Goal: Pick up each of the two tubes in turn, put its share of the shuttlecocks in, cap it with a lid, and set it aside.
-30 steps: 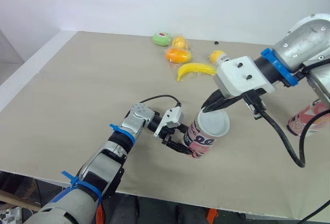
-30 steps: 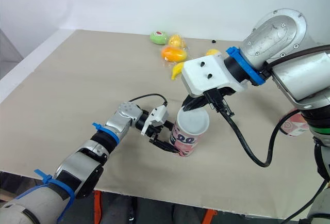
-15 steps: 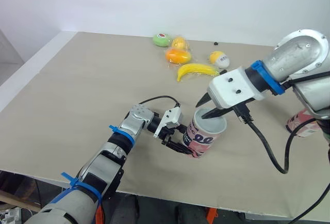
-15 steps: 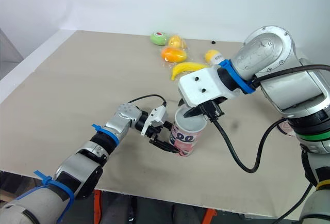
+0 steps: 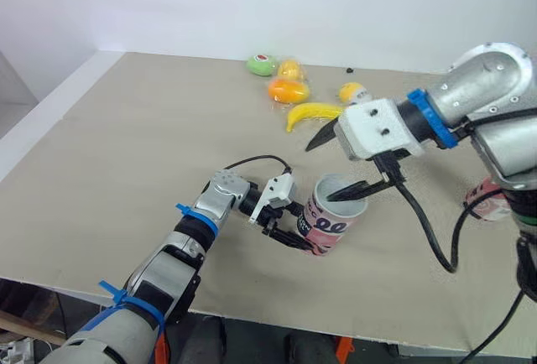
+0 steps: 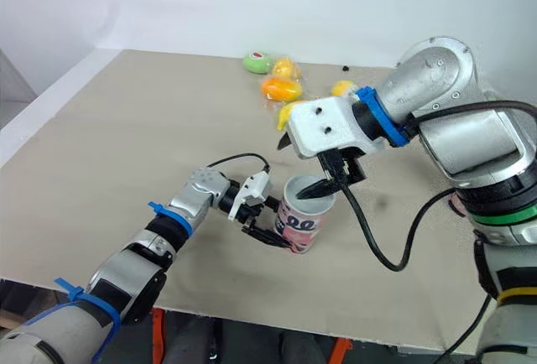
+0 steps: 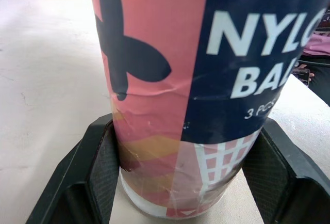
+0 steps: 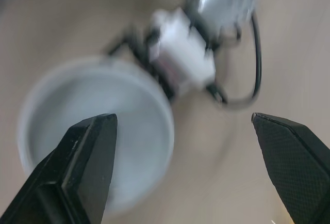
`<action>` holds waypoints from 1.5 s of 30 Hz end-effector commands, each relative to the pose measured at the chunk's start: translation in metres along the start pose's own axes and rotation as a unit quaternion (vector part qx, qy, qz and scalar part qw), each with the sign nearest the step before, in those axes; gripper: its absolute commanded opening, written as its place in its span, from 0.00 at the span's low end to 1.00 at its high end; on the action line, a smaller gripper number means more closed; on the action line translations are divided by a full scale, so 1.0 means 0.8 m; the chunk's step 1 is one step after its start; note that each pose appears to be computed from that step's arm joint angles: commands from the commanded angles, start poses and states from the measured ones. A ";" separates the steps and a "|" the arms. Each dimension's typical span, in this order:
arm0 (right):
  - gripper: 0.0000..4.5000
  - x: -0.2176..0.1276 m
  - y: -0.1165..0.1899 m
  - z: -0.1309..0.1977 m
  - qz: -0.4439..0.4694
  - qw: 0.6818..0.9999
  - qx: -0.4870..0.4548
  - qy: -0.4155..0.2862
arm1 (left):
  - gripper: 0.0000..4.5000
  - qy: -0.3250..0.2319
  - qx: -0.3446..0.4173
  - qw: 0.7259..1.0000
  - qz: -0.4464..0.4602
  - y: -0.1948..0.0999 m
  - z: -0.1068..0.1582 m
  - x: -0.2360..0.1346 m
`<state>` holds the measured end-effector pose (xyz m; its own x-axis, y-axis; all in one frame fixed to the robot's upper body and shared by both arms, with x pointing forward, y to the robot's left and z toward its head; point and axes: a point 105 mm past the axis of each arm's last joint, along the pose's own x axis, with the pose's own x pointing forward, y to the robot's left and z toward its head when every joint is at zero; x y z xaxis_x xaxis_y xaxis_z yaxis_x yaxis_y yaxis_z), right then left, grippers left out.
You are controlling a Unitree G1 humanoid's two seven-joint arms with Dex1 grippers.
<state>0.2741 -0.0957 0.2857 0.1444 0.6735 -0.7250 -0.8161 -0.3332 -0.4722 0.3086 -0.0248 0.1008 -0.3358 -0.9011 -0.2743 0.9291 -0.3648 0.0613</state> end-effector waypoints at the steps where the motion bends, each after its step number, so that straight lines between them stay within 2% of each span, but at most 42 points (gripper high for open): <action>1: 0.94 -0.043 0.002 0.027 -0.020 0.999 -0.001 -0.032 | 0.70 0.036 -0.043 0.998 -0.003 -0.010 -0.033 -0.002; 4: 0.72 -0.041 0.016 0.024 -0.001 0.999 0.010 -0.031 | 0.70 0.036 -0.043 0.998 -0.003 -0.010 -0.033 -0.002; 6: 0.46 -0.039 0.021 0.023 0.006 0.999 0.013 -0.032 | 0.70 0.036 -0.043 0.998 -0.003 -0.009 -0.033 -0.002; 8: 0.31 -0.032 0.029 0.020 0.022 0.999 0.020 -0.029 | 0.70 0.037 -0.043 0.998 -0.003 -0.010 -0.033 -0.002; 9: 0.19 -0.029 0.033 0.017 0.029 0.999 0.025 -0.026 | 0.70 0.037 -0.042 0.998 -0.004 -0.010 -0.033 -0.002; 10: 0.15 -0.025 0.035 0.013 0.034 0.999 0.028 -0.022 | 0.70 0.037 -0.042 0.998 -0.003 -0.009 -0.033 -0.002; 11: 0.03 -0.019 0.038 0.007 0.040 0.998 0.034 -0.015 | 0.70 0.037 -0.042 0.998 -0.003 -0.009 -0.033 -0.002; 21: 0.01 0.037 0.063 -0.051 0.101 0.992 0.056 0.059 | 0.70 0.036 -0.041 0.999 0.001 -0.007 -0.032 -0.004; 25: 0.01 0.046 0.069 -0.063 0.111 0.990 0.064 0.065 | 0.70 0.033 -0.041 0.999 0.003 -0.006 -0.030 -0.004; 30: 0.01 0.001 0.031 -0.016 0.027 0.996 0.074 -0.048 | 0.70 0.029 -0.040 0.999 0.002 -0.007 -0.028 -0.003; 33: 0.01 -0.032 0.005 0.007 -0.055 0.990 0.080 -0.105 | 0.70 0.026 -0.037 0.999 0.007 -0.006 -0.027 -0.004; 35: 0.17 -0.061 -0.001 0.016 -0.108 0.982 0.091 -0.127 | 0.70 0.022 -0.034 0.999 0.010 -0.005 -0.026 -0.004; 36: 0.20 -0.067 0.004 0.016 -0.115 0.980 0.092 -0.130 | 0.70 0.020 -0.032 0.999 0.012 -0.005 -0.026 -0.004; 41: 0.70 -0.080 0.056 -0.020 -0.170 0.957 0.193 -0.132 | 0.70 -0.010 -0.007 1.000 0.017 -0.001 -0.011 0.002; 43: 0.92 -0.079 0.064 -0.025 -0.188 0.949 0.212 -0.140 | 0.85 -0.020 -0.007 1.000 0.012 -0.003 -0.008 0.004; 44: 1.00 -0.077 0.068 -0.028 -0.196 0.945 0.221 -0.142 | 0.91 -0.026 -0.006 1.000 0.009 -0.003 -0.005 0.004; 45: 1.00 -0.075 0.074 -0.033 -0.208 0.938 0.236 -0.145 | 0.99 -0.037 -0.005 0.999 0.005 -0.004 -0.001 0.004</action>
<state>0.2403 -0.1713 0.2785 0.3490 0.8569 -0.3793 -0.9222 0.2421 -0.3017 0.3065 -0.0233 0.0929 -0.3219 -0.9167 -0.2366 0.9386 -0.3418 0.0472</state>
